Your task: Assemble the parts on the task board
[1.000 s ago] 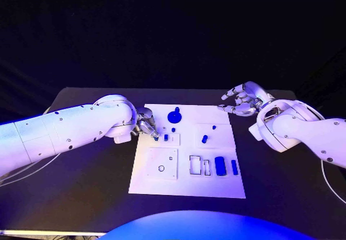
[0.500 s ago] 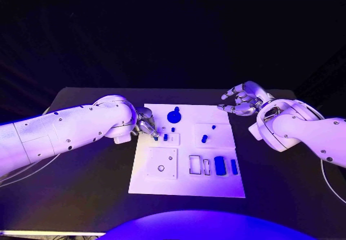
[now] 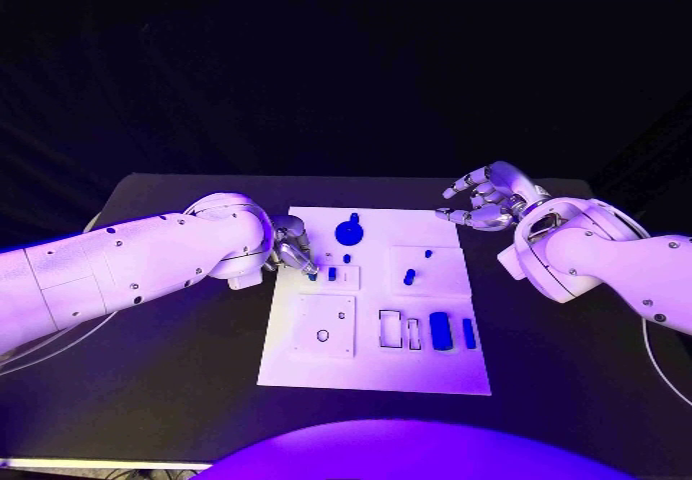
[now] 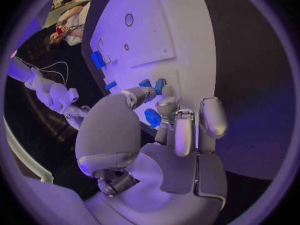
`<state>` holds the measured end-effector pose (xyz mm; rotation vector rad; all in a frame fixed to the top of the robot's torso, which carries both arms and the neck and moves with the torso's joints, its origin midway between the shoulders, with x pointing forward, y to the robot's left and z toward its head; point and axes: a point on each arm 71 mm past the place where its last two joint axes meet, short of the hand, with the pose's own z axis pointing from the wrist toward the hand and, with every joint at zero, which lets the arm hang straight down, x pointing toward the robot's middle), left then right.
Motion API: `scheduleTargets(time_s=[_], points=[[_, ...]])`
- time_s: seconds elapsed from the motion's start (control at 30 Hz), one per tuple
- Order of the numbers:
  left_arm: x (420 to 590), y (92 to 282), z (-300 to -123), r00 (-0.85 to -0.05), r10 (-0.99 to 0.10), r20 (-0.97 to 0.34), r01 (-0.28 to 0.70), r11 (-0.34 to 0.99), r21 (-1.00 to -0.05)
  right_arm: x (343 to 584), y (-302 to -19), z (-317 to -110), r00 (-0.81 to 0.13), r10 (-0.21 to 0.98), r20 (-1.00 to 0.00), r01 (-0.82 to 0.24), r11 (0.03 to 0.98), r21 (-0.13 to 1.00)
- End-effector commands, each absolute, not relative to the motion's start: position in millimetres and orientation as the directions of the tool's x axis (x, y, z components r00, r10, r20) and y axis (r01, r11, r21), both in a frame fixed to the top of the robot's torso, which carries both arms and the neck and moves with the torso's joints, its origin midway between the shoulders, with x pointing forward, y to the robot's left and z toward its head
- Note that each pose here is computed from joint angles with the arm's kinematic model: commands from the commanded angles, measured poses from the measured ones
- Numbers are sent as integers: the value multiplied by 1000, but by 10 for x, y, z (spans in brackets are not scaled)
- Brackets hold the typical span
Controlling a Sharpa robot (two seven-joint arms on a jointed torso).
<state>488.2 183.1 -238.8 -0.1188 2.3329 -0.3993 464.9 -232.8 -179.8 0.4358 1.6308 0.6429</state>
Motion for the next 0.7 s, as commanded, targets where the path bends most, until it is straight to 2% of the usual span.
scheduleTargets(time_s=[0.03,0.7], points=[[4849,1817,-2420,-704,-188,-685,47,950,-309,4644,-2319,-1798,-168,605,-778,-91,777,623],[4761,1823,-2510,-714,-179,-677,52,950,-307,4645,-2326,-1802,-168,604,-779,-89,778,622]])
